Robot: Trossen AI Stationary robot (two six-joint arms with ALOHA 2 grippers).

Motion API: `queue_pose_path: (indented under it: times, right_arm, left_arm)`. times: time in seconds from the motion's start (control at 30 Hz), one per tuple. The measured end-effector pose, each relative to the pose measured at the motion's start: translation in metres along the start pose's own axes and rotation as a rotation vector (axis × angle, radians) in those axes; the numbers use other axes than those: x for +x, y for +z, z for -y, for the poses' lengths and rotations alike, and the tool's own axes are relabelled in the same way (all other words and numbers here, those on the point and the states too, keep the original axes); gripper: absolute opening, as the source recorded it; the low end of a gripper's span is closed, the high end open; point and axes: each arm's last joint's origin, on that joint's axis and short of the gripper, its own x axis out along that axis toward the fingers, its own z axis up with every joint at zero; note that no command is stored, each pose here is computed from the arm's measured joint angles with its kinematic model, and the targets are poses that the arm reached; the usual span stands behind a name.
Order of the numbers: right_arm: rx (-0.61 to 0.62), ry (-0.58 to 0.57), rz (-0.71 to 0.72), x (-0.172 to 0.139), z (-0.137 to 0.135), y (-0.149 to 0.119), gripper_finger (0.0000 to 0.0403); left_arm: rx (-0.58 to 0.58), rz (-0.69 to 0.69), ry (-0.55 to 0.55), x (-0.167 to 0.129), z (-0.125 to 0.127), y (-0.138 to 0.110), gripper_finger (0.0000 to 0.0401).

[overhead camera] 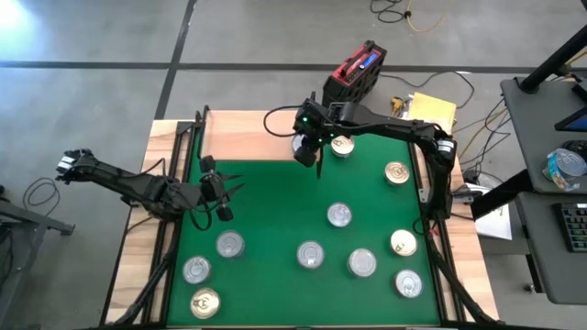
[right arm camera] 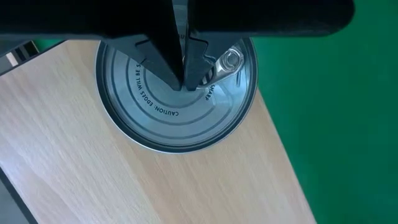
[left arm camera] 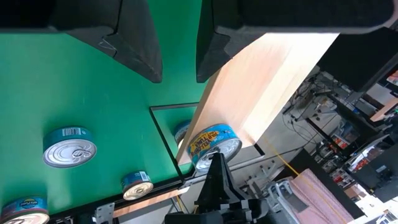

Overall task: Stack canned seafood by type on shelf
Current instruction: Put the top right blue tuna can on the shelf, then put the center light blue tuna can on the shelf

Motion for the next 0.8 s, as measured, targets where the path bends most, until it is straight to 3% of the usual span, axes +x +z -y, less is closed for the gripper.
queue_pose_path:
  times: [0.43,0.67,0.8]
  right_arm:
    - [-0.047,-0.056,0.067,-0.017,0.001,0.009,0.0009]
    - [-0.063,-0.044,0.099,-0.034,-0.007,0.009,0.0009]
    - [-0.101,-0.018,0.11,-0.043,-0.025,0.006,0.0009]
  left_arm:
    - [-0.005,0.004,0.001,0.0,0.0,0.0,0.0084]
    - [-0.085,0.006,-0.005,0.0,0.0,0.001,0.0084]
    - [-0.155,0.013,-0.117,0.0,0.004,0.001,0.0084]
